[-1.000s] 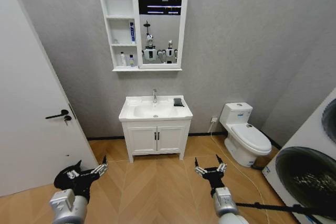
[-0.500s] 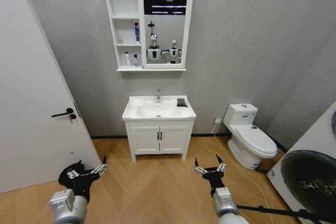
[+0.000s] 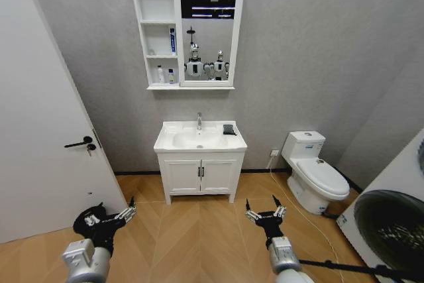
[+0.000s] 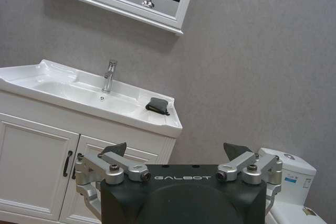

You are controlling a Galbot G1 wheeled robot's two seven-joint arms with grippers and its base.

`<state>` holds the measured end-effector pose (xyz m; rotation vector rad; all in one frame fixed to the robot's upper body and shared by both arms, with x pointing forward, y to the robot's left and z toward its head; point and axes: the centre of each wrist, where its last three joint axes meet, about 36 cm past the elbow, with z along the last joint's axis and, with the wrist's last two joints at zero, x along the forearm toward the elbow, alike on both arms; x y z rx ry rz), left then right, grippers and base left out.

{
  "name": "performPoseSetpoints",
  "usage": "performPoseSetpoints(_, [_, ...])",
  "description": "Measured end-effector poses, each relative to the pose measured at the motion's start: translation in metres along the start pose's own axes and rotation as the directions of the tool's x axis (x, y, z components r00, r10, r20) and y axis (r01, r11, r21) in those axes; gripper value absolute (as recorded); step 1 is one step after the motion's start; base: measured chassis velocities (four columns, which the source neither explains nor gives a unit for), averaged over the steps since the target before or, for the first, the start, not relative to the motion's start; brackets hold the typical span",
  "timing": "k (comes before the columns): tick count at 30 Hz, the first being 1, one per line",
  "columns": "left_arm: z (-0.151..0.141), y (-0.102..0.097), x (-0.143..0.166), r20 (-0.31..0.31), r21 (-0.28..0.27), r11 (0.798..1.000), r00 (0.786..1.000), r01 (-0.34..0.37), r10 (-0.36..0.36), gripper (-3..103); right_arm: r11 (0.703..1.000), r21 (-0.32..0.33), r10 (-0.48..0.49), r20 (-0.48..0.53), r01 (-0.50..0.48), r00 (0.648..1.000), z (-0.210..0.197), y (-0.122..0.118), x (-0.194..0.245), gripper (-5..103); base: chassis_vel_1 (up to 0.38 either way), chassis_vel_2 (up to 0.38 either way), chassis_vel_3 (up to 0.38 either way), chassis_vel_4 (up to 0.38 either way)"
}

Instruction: Move facial cleanser and shampoo from washbasin to cabinet, then wipe washbasin with towel.

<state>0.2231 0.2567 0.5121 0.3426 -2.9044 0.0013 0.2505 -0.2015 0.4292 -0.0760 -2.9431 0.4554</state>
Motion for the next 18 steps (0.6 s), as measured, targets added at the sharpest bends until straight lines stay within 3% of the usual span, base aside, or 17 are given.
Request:
performPoseSetpoints(11, [0.0,0.0,0.0,0.0,0.0,1.0,1.0,0.0,0.0,100,1.0,0.0,0.0,0.0,0.0,1.0,0.0,0.0,0.0,100,-0.083,-0.107,0.074,0.089])
performPoseSetpoints(18, [0.0,0.0,0.0,0.0,0.0,1.0,1.0,0.0,0.0,100,1.0,0.0,0.0,0.0,0.0,1.0,0.0,0.0,0.0,100,0.0,0.0,0.0,0.0])
